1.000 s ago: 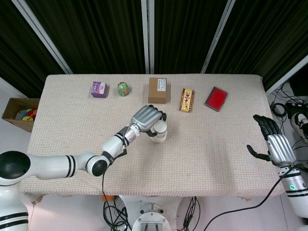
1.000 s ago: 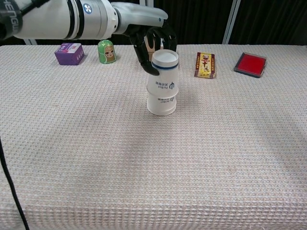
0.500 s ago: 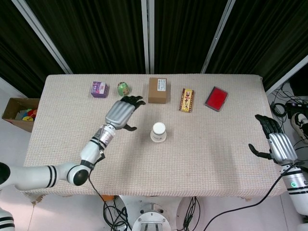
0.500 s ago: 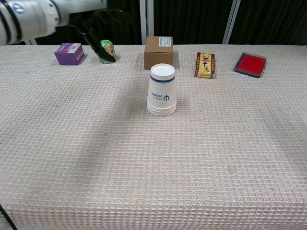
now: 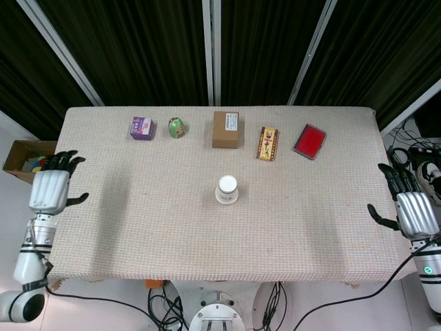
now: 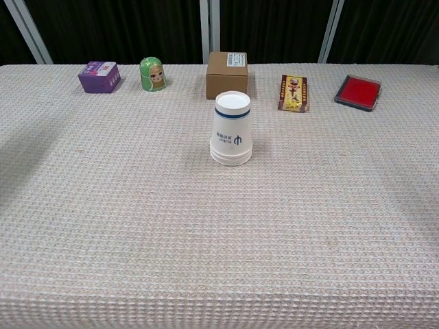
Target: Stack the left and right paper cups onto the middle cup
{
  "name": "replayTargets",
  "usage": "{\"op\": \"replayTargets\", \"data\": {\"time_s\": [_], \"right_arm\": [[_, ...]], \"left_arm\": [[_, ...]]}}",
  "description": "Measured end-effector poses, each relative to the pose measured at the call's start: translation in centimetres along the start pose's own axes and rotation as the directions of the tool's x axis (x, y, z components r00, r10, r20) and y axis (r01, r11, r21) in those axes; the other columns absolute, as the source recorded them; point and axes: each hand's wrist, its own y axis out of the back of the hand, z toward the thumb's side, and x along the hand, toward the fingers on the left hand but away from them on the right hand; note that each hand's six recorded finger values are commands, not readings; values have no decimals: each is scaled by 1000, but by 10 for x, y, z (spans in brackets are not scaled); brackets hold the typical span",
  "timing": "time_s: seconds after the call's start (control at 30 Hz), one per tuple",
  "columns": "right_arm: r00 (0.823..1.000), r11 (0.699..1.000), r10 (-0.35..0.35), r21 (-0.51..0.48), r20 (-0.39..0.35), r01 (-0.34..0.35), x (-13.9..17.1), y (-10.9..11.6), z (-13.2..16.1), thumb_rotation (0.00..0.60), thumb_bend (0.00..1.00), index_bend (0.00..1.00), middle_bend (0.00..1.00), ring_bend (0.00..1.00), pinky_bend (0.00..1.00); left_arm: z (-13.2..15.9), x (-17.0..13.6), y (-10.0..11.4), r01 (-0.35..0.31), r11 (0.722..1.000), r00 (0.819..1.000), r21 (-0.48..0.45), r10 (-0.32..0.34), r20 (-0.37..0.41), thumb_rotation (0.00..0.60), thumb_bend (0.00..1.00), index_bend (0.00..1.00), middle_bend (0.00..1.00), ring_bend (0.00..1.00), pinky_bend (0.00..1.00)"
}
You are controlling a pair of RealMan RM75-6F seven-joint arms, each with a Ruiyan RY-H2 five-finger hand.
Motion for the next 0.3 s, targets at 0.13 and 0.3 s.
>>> {"op": "replayTargets", "data": {"time_s": [0.13, 0.3], "right_arm": [[1000, 999, -5, 44, 12, 4, 13, -8, -2, 600, 292, 31, 12, 0, 0], [999, 999, -5, 45, 33, 4, 31, -19, -3, 600, 296, 12, 0, 0, 0]], "left_arm": [[-22, -47, -3, 12, 1000, 1000, 6, -12, -26, 600, 92, 254, 155, 123, 164], [-26, -87, -5, 24, 999, 999, -29, -25, -44, 600, 91, 252, 154, 124, 163]]}}
